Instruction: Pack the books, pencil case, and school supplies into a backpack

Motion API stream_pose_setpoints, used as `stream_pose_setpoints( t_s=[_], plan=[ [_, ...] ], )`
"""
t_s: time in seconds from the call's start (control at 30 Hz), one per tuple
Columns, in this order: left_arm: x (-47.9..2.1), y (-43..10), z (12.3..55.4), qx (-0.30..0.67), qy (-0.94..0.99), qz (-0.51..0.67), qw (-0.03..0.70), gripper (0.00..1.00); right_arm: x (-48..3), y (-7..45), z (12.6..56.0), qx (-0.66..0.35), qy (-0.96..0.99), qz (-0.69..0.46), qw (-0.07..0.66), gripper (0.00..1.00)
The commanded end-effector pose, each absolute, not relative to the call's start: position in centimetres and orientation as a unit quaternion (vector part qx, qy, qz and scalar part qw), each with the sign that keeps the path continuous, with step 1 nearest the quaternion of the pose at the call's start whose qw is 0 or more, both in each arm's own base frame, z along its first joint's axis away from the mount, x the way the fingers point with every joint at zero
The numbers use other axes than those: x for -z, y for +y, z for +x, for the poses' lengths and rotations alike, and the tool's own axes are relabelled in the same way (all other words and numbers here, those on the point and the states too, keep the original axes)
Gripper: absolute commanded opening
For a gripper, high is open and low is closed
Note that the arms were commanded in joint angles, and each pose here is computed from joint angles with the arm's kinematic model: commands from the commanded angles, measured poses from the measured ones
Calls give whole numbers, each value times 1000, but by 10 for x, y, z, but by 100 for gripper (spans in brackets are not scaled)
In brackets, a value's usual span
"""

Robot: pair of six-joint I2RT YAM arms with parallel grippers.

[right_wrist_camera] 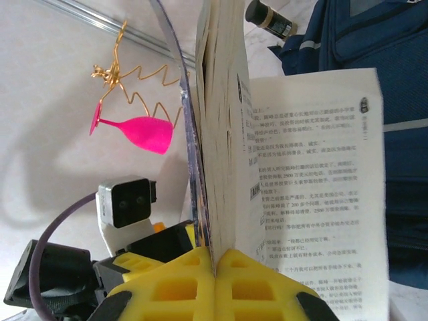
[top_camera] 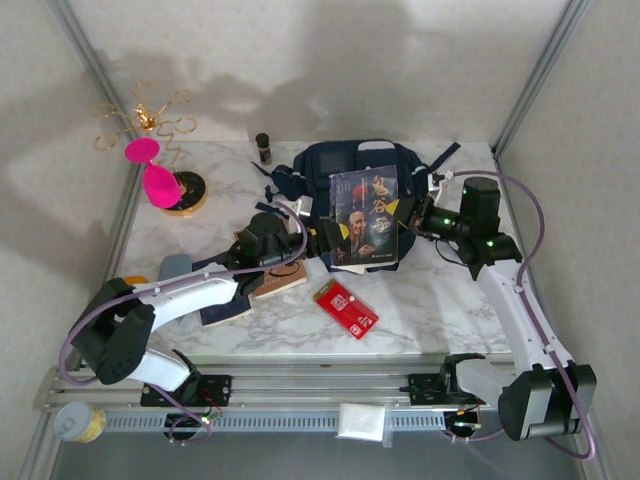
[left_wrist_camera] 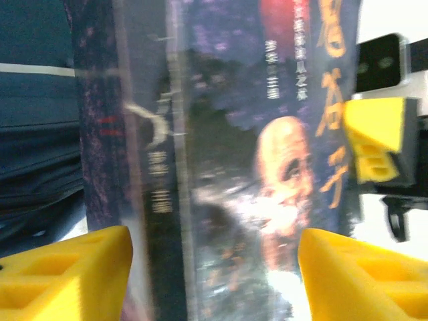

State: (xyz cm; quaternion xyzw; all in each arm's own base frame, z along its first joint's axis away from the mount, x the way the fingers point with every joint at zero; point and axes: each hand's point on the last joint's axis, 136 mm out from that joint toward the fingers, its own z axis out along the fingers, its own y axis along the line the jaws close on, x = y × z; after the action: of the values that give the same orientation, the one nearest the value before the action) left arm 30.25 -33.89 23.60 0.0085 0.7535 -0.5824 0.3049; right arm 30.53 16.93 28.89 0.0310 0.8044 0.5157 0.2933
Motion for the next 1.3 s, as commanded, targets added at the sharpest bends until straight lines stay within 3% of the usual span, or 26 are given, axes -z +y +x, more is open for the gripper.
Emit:
stream_pose_setpoints(
  t_s=[0.0, 0.27, 0.4, 0.47, 0.53, 0.63, 0.77, 0.8, 1.07, 1.2, 1.27],
  plan=[
    [-266, -350, 299, 636, 709, 17, 305, 59, -299, 179, 301, -557, 778, 8, 289, 0],
    [-279, -363, 291, 666, 685, 24, 293, 35, -268, 175, 306, -533, 800, 24, 274, 0],
    [-284, -367, 286, 672, 681, 26, 291, 13, -257, 173, 308, -521, 809, 23, 270, 3],
    [-286, -364, 286, 673, 678, 19, 293, 5, -257, 171, 309, -516, 811, 21, 275, 15],
    [-290, -361, 287, 671, 678, 13, 302, 0, -254, 165, 311, -497, 820, 25, 282, 34],
    [-301, -358, 288, 673, 670, 9, 311, 0, -243, 149, 308, -477, 830, 47, 284, 57],
    [-322, -358, 282, 706, 639, 0, 305, 0, -243, 144, 290, -526, 806, 62, 264, 94],
    [-326, -359, 280, 712, 633, 1, 304, 0, -246, 146, 285, -537, 800, 57, 261, 99],
    [-346, -373, 280, 736, 604, -8, 305, 0, -267, 168, 252, -629, 742, 15, 229, 99],
    [-325, -378, 291, 704, 638, -19, 311, 0, -290, 172, 244, -645, 725, -11, 241, 98],
    [-312, -376, 298, 671, 665, -21, 327, 0, -294, 170, 245, -630, 733, -14, 258, 92]
  ],
)
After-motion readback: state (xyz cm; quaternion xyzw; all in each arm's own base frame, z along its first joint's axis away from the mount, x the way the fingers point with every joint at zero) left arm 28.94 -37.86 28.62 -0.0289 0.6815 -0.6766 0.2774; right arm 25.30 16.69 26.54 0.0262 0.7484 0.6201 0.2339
